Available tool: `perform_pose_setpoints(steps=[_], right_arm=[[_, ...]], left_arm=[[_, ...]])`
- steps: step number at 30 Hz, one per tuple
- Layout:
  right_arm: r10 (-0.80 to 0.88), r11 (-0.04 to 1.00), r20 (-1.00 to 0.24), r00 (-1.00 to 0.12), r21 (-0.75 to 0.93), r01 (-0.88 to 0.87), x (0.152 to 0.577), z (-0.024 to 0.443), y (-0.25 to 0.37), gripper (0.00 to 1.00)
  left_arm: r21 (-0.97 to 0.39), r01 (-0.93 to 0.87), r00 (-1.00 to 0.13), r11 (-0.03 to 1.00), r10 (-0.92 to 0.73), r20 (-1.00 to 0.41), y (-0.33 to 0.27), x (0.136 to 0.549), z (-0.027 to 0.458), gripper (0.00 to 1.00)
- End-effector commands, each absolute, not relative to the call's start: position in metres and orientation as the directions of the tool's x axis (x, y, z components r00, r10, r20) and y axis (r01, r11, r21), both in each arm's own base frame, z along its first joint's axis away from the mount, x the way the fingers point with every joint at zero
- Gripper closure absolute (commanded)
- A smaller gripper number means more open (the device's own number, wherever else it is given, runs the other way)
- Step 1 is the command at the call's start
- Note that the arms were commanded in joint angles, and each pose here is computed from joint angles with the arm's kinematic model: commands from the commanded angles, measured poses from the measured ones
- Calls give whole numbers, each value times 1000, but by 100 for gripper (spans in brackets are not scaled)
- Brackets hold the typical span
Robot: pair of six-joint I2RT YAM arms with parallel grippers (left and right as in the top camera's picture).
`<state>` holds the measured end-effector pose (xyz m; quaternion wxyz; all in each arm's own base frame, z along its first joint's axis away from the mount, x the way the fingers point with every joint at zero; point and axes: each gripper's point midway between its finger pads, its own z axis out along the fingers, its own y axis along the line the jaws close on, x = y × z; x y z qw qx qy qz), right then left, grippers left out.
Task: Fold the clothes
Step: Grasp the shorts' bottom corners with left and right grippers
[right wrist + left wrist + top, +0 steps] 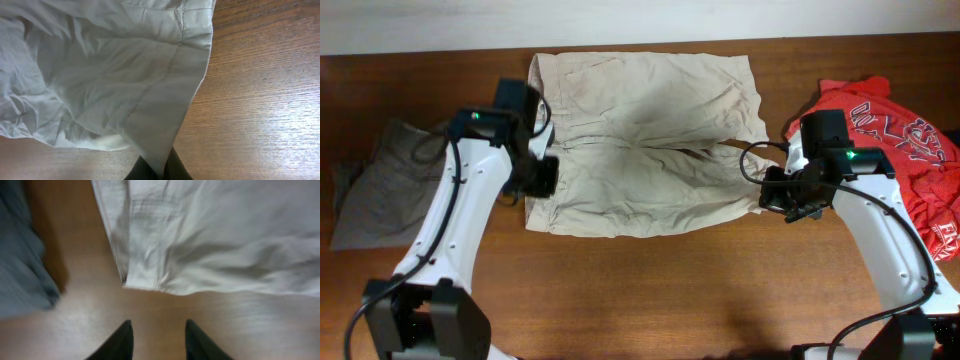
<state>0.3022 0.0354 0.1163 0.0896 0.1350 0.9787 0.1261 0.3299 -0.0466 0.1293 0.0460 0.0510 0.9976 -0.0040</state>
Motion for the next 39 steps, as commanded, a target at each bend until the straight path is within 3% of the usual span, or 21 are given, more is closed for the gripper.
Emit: perform_pose_setpoints(steps=[1,2,4,8,12,18,24,29,30,31,36,39], right_arm=[[285,930,-150,-947,280,236,304,120,36,96],[279,932,-152,-948,279,229,304,120,36,96],[270,935,-154,-950,278,220,304,120,36,96],[270,935,-155,-950,277,220,305,120,36,96],[270,937,-157,-950,271,221,305,120,34,96],[270,937,-154,-951,270,222,304,120,34,96],[270,937,-153,-951,270,222,304,119,34,96],[269,938,-154,-951,267,222,304,119,34,96],[267,938,-155,-951,267,220,304,119,34,96],[266,939,-155,-951,266,220,304,119,34,96],[246,947,-154,-957,250,203,301,119,32,96],[247,949,-157,-956,237,206,301,118,30,96]], left_arm=[[-56,-4,-998,998,-8,-67,-36,308,113,60],[-75,-19,-998,997,-24,-62,-34,305,105,56],[-115,-59,-997,992,-65,-51,-28,299,85,35],[-243,-93,-993,966,-109,-52,-36,296,58,25],[-279,-100,-990,955,-125,-71,-42,293,36,14],[-278,-129,-985,952,-154,-72,-41,285,15,17],[-241,-118,-977,963,-157,-147,-33,301,15,45],[-189,-123,-971,974,-158,-182,-23,308,15,56],[-188,-123,-971,974,-158,-182,-23,308,15,55],[-192,-124,-972,974,-158,-175,-24,307,14,44],[-185,-240,-957,953,-264,-123,-19,296,15,18],[-210,-347,-915,914,-379,-138,-14,305,18,13]])
